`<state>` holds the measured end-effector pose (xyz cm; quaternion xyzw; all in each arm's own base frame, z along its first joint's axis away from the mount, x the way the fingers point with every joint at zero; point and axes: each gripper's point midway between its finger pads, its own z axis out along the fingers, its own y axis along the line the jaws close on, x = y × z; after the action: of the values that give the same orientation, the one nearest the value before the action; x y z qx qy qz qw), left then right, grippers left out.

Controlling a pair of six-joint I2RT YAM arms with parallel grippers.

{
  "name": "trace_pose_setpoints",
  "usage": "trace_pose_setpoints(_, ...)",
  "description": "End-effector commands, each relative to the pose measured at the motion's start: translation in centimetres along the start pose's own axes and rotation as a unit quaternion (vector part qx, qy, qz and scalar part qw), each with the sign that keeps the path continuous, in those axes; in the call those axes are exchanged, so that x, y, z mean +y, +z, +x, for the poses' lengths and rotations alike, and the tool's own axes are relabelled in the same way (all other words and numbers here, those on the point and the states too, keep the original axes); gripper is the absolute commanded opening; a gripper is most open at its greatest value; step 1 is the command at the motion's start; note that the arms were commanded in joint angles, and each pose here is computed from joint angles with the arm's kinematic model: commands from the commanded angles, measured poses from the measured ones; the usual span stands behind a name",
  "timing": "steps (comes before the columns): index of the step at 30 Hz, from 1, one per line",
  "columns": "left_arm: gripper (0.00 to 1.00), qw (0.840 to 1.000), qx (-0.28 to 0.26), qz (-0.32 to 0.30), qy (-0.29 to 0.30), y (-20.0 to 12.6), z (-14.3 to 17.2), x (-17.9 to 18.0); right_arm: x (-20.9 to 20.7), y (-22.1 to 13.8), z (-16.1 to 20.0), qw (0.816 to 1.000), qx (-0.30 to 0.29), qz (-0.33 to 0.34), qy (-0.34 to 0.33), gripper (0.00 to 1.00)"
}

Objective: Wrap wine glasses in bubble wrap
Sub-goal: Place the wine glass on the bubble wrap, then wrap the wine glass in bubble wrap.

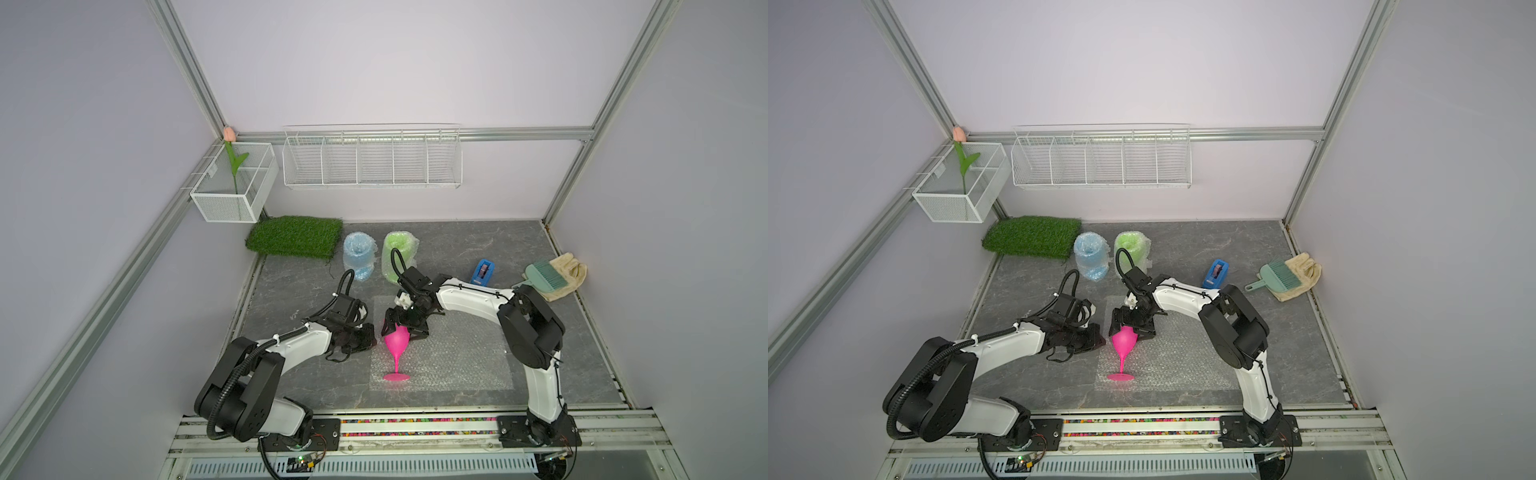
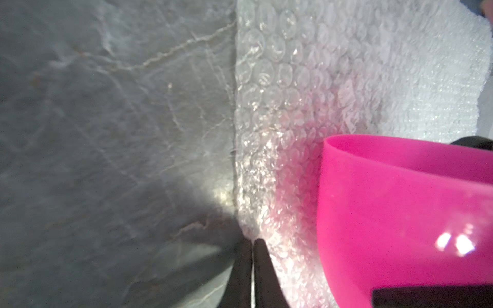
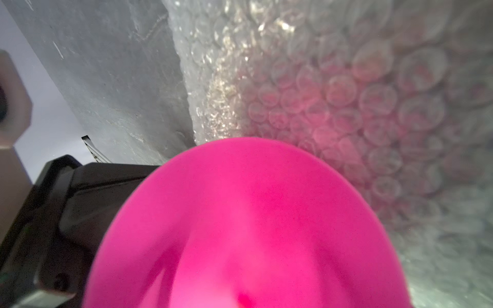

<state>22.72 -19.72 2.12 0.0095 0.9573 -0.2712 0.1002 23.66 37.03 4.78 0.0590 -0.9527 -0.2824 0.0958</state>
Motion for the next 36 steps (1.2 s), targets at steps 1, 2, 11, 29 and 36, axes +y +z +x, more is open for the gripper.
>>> trace_pose_setpoints(1,0.02,1.0,0.015,-0.017,-0.007,0.2,0.7,0.8,0.1,-1.9,0.3,1.0,-0.02,0.015,0.003,0.88)
trace_pose_setpoints(2,0.01,1.0,0.016,-0.017,-0.006,0.2,0.7,0.8,0.2,-2.3,0.4,1.0,-0.022,0.015,0.003,0.88)
trace_pose_setpoints(11,0.0,1.0,0.009,-0.014,-0.003,-0.2,0.3,0.4,1.0,-3.9,1.1,1.0,-0.026,0.008,-0.004,0.88)
trace_pose_setpoints(29,0.0,0.999,-0.031,0.018,0.016,-3.6,-1.2,-2.4,-3.2,-8.4,2.4,0.996,-0.07,0.054,-0.011,0.87)
trace_pose_setpoints(36,0.0,0.997,-0.046,0.056,0.026,-5.2,-2.0,-4.9,-4.2,-5.5,1.9,0.998,-0.052,0.035,-0.004,0.52)
